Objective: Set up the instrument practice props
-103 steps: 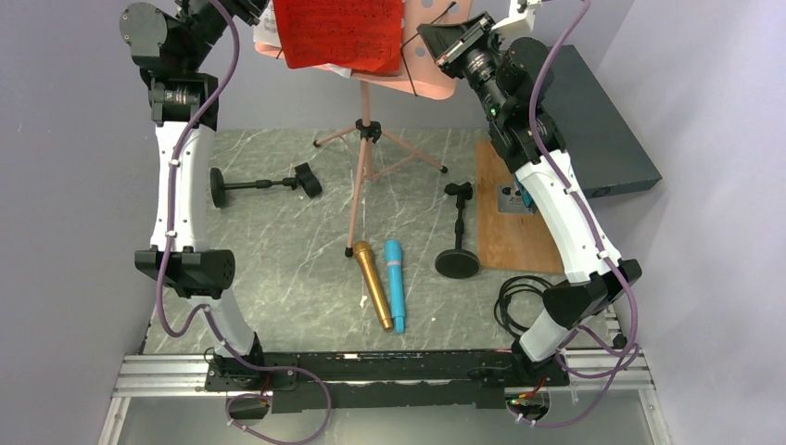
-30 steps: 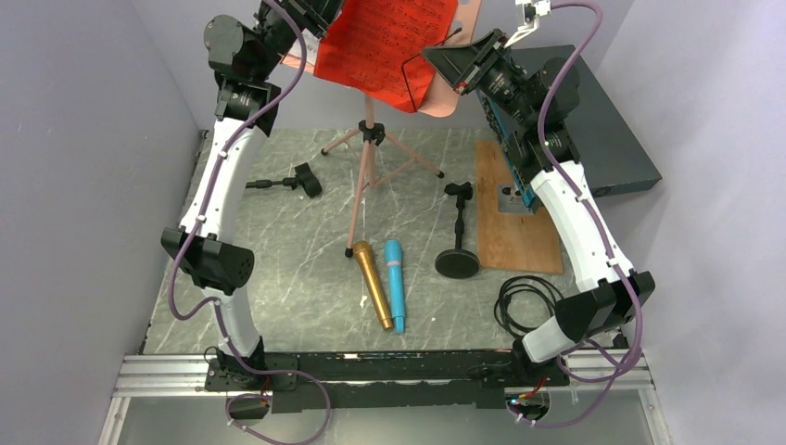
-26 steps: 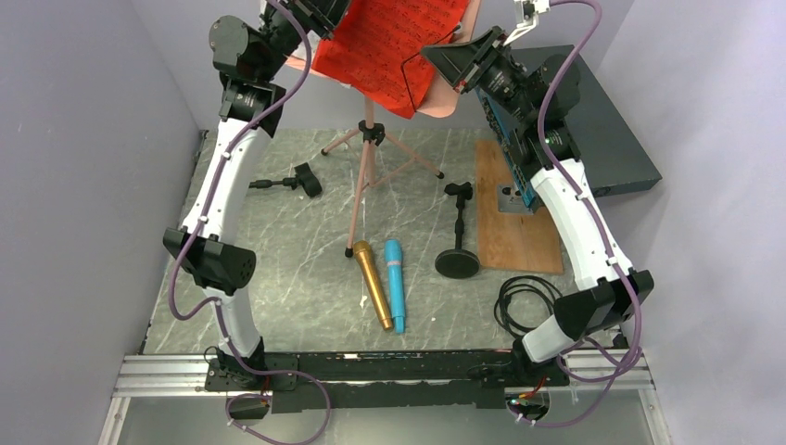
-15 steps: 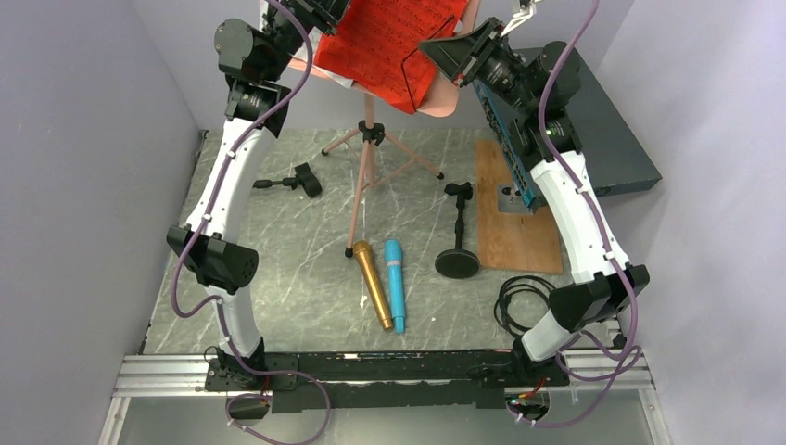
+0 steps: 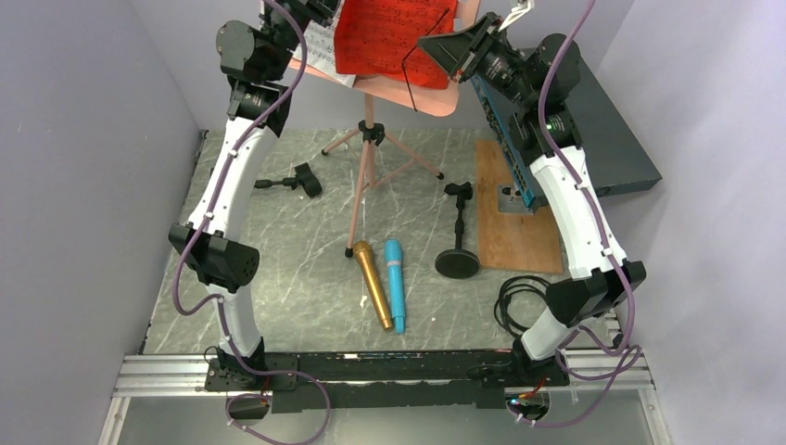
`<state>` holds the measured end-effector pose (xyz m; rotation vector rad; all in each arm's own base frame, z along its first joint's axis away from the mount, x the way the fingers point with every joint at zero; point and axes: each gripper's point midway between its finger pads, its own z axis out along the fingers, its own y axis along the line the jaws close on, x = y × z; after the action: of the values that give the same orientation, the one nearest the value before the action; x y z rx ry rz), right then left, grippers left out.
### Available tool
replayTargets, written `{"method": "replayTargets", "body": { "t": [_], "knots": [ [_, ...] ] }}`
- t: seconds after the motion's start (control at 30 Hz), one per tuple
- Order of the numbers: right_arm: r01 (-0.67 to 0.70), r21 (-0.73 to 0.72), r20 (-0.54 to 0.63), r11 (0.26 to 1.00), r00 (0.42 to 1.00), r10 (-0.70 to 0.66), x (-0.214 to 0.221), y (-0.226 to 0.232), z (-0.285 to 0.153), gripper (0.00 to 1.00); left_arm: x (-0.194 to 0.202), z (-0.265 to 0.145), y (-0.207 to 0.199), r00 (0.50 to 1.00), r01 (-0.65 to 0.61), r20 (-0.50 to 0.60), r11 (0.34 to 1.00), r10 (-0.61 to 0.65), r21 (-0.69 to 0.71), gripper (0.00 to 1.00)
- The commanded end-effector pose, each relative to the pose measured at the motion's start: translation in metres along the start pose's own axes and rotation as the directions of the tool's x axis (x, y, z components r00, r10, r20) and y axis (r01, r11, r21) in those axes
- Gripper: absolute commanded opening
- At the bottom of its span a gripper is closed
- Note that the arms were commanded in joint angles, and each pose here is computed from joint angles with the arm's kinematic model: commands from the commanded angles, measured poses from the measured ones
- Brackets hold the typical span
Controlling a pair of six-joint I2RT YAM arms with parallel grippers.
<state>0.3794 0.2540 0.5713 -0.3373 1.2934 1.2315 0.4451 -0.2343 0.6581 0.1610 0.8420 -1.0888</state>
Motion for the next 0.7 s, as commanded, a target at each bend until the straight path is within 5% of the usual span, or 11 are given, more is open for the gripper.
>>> {"method": "replayTargets", "body": {
  "t": [0.0,0.4,0.67],
  "knots": [
    [0.071,-0.078,0.066,0.994,0.996,-0.066,-0.03,0.032,-0.002,0.0,-0.005,0.003,-0.008,0.999,0.036,0.037,0.999,-0.037,0.032,0.0],
    [0.077,-0.063,0.054,0.995,0.996,-0.074,-0.029,0.032,-0.004,0.01,0.012,0.0,-0.028,0.996,-0.032,-0.082,0.988,0.044,0.15,0.0],
    [0.057,-0.013,0.078,0.998,0.995,-0.056,-0.031,0.035,-0.017,0.43,0.017,-0.003,-0.033,0.991,-0.051,-0.114,0.982,0.073,0.179,0.0]
  ]
}}
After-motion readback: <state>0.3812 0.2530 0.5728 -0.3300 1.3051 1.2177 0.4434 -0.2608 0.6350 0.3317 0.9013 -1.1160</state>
